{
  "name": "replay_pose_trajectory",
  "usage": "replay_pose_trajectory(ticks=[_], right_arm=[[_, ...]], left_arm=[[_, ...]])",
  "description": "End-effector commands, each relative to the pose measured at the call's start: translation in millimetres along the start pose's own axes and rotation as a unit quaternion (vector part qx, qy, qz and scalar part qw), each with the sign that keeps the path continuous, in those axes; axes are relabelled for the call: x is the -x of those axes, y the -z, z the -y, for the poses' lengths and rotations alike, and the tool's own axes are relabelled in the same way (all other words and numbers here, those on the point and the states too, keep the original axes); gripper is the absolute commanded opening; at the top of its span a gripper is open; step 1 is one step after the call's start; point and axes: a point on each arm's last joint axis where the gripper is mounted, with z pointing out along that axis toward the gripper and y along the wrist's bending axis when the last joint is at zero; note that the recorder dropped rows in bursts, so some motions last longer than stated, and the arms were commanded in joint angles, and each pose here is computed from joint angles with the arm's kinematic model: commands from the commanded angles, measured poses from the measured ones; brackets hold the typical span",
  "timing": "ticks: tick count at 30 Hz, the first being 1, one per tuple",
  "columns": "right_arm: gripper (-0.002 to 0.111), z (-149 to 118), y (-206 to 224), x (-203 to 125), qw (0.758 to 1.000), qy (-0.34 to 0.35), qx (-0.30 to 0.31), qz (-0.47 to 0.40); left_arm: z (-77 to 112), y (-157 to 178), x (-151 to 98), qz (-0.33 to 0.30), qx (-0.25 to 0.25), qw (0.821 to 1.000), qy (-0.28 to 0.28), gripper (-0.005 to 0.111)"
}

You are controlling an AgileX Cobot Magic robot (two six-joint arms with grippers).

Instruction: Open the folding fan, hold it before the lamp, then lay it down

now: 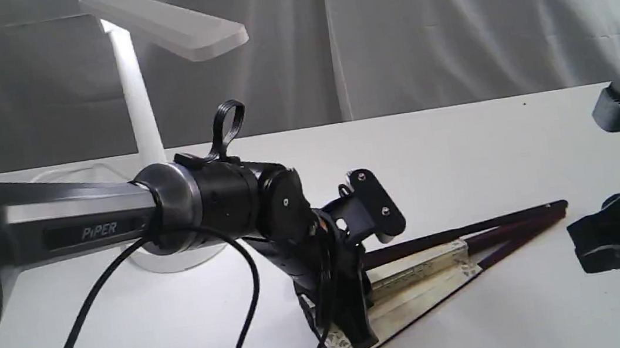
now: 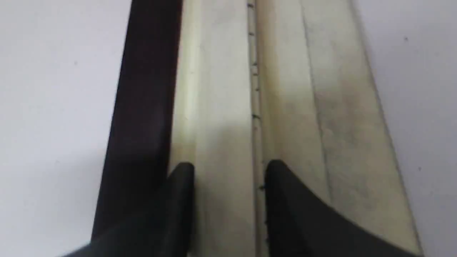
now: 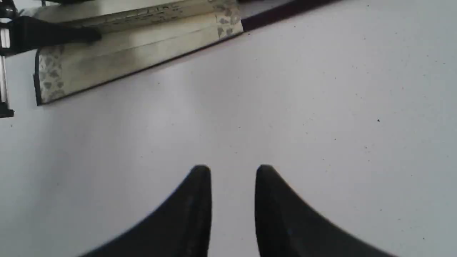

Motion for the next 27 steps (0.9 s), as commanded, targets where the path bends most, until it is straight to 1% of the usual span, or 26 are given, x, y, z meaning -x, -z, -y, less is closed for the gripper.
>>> replay_pose_trajectory(ticks=[1,2,5,6,7,9,10,13,17,18,21,24,25,26,27], right_arm=[[0.022,-2,2,0,0.999,0.039,0.007,-0.005],[0.022,-2,2,-1,0.999,0.047,0.009,-0.007],[0.022,-2,2,-1,0.997,0.081,0.008,-0.006],[0.022,-2,2,0,0.996,0.087,0.009,-0.005],[0.022,-2,0,0,0.997,0.078,0.014,-0.005],[0.022,-4,-7,0,0.998,0.039,0.040,-0.014],[0.023,-4,-13,0,0.998,0.030,0.051,-0.024],[0.026,0,-28,2,0.996,0.021,0.066,-0.051],[0.034,2,-41,19,0.991,0.017,0.100,-0.086],[0.035,3,-43,26,0.991,0.014,0.106,-0.084],[0.036,6,-48,47,0.992,0.014,0.108,-0.067],[0.036,10,-53,66,0.992,0.018,0.109,-0.057],[0.036,10,-55,71,0.991,0.010,0.115,-0.063],[0.036,11,-58,75,0.989,-0.001,0.124,-0.075],[0.036,11,-62,79,0.987,-0.002,0.133,-0.085]], left_arm=[[8.1,-13,-15,-0.048,-0.034,0.991,-0.121,0.024],[8.1,-13,-15,-0.047,-0.035,0.989,-0.136,0.024],[7.7,-13,-15,-0.044,-0.034,0.986,-0.157,0.024],[7.2,-13,-14,-0.043,-0.033,0.983,-0.175,0.024],[6.7,-13,-14,-0.044,-0.032,0.981,-0.184,0.024],[3.1,-11,-12,-0.043,-0.016,0.974,-0.224,0.024],[1.8,-9,-11,-0.041,-0.009,0.972,-0.230,0.024],[-2.4,-3,-5,-0.025,0.017,0.971,-0.238,0.030],[-4.8,3,-1,-0.013,0.032,0.971,-0.238,0.046],[-4.9,3,-1,-0.012,0.033,0.971,-0.236,0.049],[-5.0,3,0,-0.010,0.033,0.977,-0.209,0.056],[-5.7,8,2,-0.004,0.038,0.985,-0.166,0.058],[-6.1,10,3,-0.001,0.040,0.988,-0.150,0.058],[-6.8,15,5,0.004,0.043,0.992,-0.119,0.058],[-7.2,18,6,0.008,0.045,0.994,-0.101,0.058]])
